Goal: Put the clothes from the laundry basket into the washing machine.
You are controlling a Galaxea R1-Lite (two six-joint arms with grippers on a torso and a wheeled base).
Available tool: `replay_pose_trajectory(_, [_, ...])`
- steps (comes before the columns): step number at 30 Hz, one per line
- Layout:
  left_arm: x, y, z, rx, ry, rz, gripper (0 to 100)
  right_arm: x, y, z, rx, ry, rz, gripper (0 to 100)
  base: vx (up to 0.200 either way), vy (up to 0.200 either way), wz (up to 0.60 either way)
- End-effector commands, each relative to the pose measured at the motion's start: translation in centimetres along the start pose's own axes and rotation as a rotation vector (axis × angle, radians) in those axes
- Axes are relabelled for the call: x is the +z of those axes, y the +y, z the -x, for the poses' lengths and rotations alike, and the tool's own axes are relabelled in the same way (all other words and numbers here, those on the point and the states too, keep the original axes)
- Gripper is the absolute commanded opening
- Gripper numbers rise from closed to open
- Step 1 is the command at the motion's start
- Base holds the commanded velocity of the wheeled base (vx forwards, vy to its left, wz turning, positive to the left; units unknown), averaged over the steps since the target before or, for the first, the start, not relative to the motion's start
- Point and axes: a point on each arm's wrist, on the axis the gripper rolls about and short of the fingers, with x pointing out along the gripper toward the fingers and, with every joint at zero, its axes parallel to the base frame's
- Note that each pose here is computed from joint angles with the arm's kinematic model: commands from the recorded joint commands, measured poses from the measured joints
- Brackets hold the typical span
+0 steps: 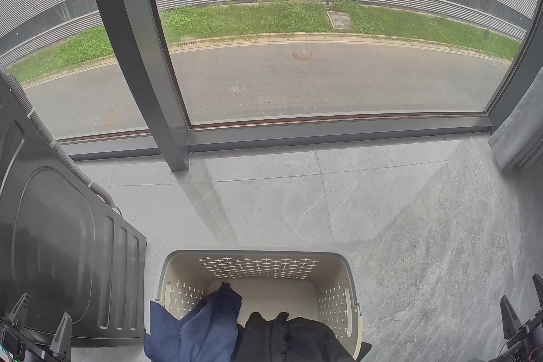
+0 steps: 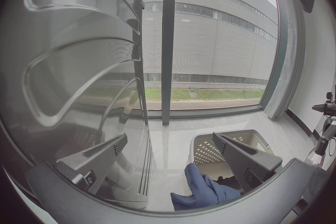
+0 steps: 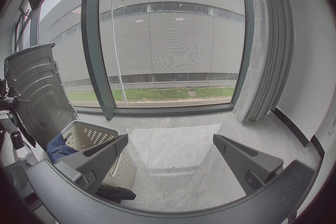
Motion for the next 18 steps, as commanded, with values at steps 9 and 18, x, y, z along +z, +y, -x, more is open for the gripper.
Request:
replay_pose_trajectory(9, [-0.42, 0.02, -0.05, 0.001, 0.007, 0.000, 100, -0.52, 0.00, -0.02, 0.000, 0.004, 0.000, 100, 0.022, 0.000, 0.00])
replay_pose_trajectory(18, [-0.42, 0.02, -0.05, 0.001, 0.007, 0.000, 100, -0.51, 0.00, -0.04, 0.000, 0.005, 0.000, 100, 0.111, 0.000, 0.00])
